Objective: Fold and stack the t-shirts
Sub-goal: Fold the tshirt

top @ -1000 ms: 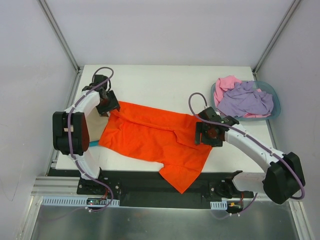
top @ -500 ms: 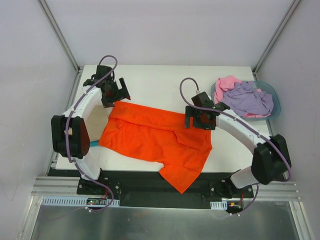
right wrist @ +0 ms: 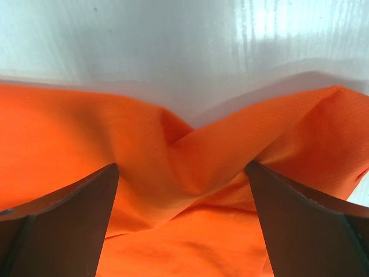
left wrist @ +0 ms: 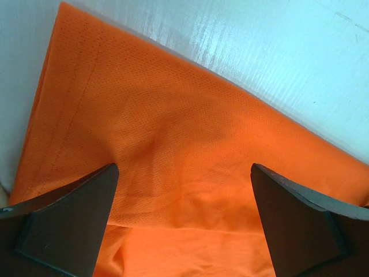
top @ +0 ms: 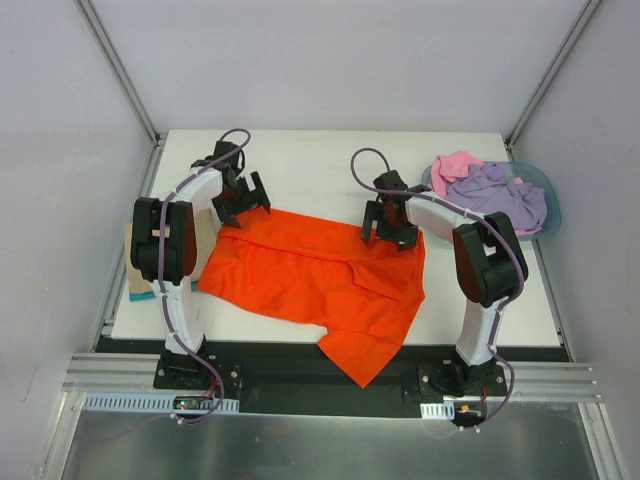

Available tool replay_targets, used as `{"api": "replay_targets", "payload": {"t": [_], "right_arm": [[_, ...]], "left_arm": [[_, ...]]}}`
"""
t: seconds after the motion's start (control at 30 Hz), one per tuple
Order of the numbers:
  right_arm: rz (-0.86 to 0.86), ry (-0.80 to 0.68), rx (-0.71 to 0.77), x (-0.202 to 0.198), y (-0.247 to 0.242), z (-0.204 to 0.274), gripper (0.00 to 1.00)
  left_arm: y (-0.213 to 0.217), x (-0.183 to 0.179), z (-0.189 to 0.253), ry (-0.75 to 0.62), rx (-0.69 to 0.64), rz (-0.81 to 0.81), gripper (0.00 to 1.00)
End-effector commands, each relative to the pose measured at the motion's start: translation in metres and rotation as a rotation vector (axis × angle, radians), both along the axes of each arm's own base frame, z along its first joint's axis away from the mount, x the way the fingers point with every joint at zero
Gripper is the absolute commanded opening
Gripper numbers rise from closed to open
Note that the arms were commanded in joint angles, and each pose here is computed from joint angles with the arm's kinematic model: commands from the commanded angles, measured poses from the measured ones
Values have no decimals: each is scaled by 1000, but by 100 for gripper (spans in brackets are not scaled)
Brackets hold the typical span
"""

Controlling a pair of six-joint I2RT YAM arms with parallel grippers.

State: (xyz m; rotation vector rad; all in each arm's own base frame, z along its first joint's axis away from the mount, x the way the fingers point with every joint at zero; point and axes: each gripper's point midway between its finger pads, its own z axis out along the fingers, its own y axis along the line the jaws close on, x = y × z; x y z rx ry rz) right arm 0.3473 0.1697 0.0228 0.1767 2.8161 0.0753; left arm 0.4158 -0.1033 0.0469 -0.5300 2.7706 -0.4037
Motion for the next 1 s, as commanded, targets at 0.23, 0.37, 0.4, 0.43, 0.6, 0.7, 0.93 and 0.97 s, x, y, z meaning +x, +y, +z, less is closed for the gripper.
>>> {"api": "replay_targets", "payload": {"t": [0.23, 0.37, 0.4, 0.43, 0.6, 0.7, 0.93, 0.97], "right_arm": [[-135, 109, -42, -29, -36, -22, 100], [-134, 110, -40, -10, -37, -16, 100], [-127, 85, -24, 3, -32, -8, 99], [-123, 82, -22, 7, -31, -6, 100], [-116, 52, -39, 39, -30, -4, 100], [-118, 29, -59, 62, -35, 1, 100], [-90, -31, -72, 94, -45, 18, 100], [-91, -55, -78, 99, -46, 25, 100]], "left_arm": [[6, -9, -12, 35, 13, 35, 99], [4, -16, -16, 51, 1, 44, 99], [3, -18, -18, 58, -1, 43, 99], [5, -23, -22, 74, 3, 52, 99], [10, -35, -32, 99, 26, 95, 99], [15, -39, -32, 104, 48, 135, 99], [18, -39, -15, 50, 69, 141, 99], [18, -39, -11, 42, 69, 138, 99]]}}
